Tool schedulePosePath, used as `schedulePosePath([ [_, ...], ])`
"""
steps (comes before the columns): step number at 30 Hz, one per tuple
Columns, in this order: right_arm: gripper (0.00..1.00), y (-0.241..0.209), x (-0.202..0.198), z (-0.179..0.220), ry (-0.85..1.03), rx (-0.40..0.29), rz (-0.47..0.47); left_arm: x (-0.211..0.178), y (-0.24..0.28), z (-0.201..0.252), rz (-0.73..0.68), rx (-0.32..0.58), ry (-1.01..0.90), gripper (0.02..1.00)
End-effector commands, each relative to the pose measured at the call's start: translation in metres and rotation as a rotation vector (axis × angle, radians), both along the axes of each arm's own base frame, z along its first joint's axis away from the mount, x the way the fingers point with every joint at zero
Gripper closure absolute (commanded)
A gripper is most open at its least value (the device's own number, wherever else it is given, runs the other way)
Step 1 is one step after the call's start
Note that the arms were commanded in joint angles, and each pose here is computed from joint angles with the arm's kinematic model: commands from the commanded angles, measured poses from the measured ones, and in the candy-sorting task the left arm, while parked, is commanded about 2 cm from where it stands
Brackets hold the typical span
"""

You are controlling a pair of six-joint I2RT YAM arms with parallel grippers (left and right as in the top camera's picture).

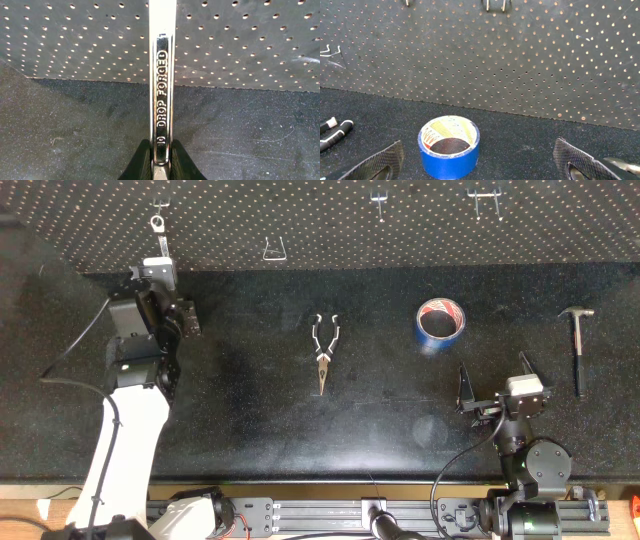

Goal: Place Tools Onto Pegboard

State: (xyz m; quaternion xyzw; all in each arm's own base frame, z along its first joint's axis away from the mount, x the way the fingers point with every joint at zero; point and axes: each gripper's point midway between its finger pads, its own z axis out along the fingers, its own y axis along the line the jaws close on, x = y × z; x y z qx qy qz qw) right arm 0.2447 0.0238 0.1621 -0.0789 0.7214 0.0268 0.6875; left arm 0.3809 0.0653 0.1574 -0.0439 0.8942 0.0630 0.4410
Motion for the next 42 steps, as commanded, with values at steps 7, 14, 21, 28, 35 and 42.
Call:
schedulePosePath([
  [7, 0.025, 0.002, 0.0, -0.001, 0.001, -0.014, 0.008, -0.034, -0.006, 0.003, 0.02, 0.008, 0.083, 0.023],
  [14, 0.027, 0.002, 0.0, -0.001, 0.001, -0.014, 0.008, -0.08, -0.097, 0.033, -0.273, -0.193, 0.066, 0.023],
  [21, 0.025, 0.002, 0.0, -0.001, 0.001, -0.014, 0.008, -0.106, -0.199, -0.046, -0.093, -0.333, 0.378, 0.018],
  [28, 0.027, 0.002, 0.0, -0.001, 0.001, -0.014, 0.008, -0.077, -0.26, -0.075, -0.072, -0.253, 0.673, 0.023],
  [35, 0.027, 0.002, 0.0, -0.001, 0.001, -0.014, 0.008, -0.063, -0.268, -0.102, -0.097, -0.219, 0.702, 0.023],
  [42, 0.025, 0.002, 0.0, -0.001, 0.001, -0.014, 0.008, -0.033, -0.257, -0.117, -0.124, -0.174, 0.754, 0.023],
])
